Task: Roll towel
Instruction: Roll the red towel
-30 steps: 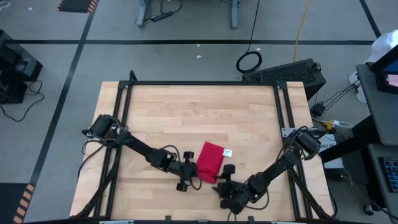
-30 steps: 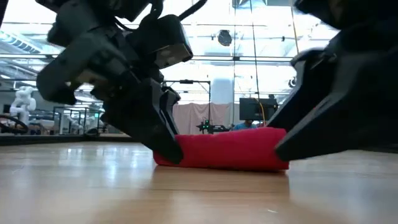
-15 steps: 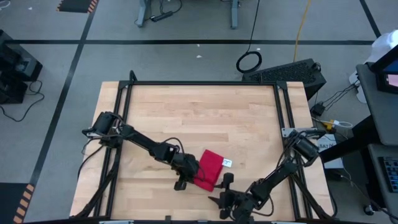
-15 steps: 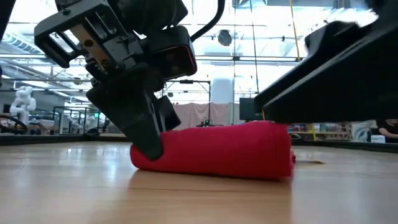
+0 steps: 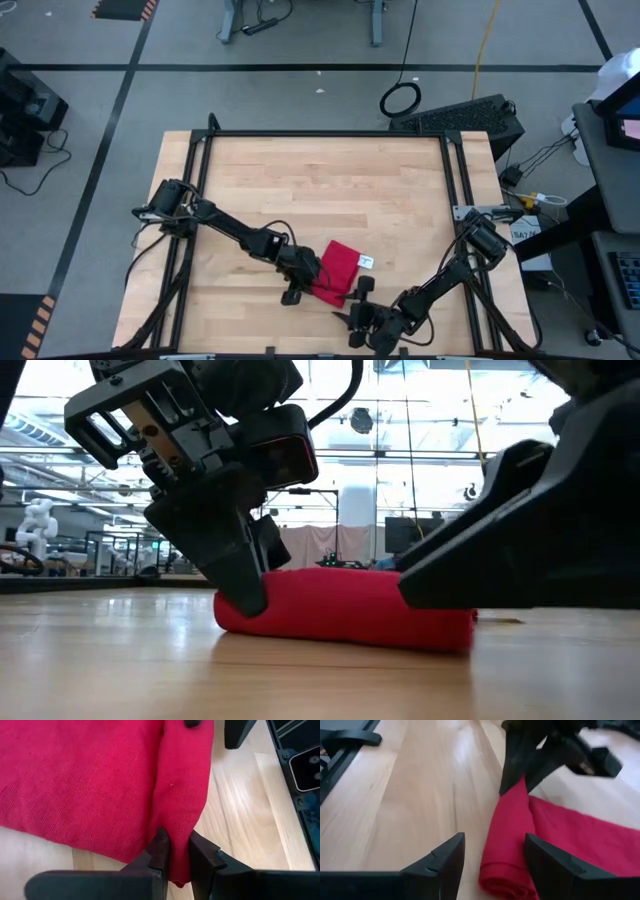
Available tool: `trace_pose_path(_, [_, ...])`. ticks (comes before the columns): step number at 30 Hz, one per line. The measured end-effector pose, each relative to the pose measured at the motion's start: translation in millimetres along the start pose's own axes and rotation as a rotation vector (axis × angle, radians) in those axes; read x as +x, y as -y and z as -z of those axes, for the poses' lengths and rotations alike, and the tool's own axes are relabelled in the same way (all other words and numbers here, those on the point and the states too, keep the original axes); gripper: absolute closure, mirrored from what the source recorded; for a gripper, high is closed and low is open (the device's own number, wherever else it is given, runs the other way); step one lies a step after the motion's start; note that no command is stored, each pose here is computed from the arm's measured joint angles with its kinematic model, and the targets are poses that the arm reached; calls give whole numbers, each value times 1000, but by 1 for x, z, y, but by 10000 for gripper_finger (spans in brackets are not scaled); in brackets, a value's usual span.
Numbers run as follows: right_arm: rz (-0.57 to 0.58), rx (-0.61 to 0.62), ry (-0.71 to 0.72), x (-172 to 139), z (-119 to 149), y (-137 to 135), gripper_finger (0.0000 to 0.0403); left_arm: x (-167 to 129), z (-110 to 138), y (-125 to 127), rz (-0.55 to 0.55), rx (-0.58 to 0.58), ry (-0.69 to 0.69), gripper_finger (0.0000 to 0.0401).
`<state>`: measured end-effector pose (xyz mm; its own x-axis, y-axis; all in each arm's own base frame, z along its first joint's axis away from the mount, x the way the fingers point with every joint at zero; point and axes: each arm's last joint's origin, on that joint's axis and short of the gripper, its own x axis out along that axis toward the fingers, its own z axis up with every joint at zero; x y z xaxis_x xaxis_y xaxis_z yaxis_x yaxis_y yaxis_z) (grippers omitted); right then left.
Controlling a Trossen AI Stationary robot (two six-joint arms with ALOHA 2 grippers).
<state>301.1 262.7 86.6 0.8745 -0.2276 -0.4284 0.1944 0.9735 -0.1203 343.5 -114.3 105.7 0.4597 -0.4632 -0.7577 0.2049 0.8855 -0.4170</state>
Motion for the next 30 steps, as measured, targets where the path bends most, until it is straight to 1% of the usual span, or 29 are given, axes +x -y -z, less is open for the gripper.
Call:
trace_pose_path(3, [-8, 31, -43, 0, 4, 2, 206, 0, -1, 0, -9, 3, 7, 346])
trace_pose_path(6, [0, 61, -78, 0, 8, 4, 206, 0, -2, -1, -46, 4, 32, 327])
trace_pose_path(8, [6, 67, -87, 0, 9, 4, 206, 0, -4, -1, -78, 8, 57, 309])
trace_pose_path(13, [-6, 89, -124, -1, 10, 5, 206, -5, -6, 3, -115, 31, 88, 249])
trace_pose_path(16, [-8, 86, -134, -1, 11, 5, 206, -19, -7, 10, -149, 109, 81, 219])
trace_pose_path(19, [-12, 76, -137, -1, 11, 5, 206, -38, -18, 21, -170, 251, 156, 204])
trace_pose_path(22, [-21, 54, -145, -1, 11, 5, 206, -50, -35, 25, -212, 356, 313, 204])
trace_pose_path(25, [-32, 13, -155, 0, 12, 6, 206, -48, -44, 13, -239, 386, 387, 224])
trace_pose_path(26, [-33, -4, -157, 1, 12, 6, 206, -44, -45, 6, -253, 387, 394, 234])
trace_pose_path(28, [-31, -27, -160, 2, 11, 8, 206, -35, -39, -10, -300, 369, 337, 256])
trace_pose_path(30, [-33, -41, -166, 4, 11, 9, 206, -24, -36, -26, -325, 343, 311, 281])
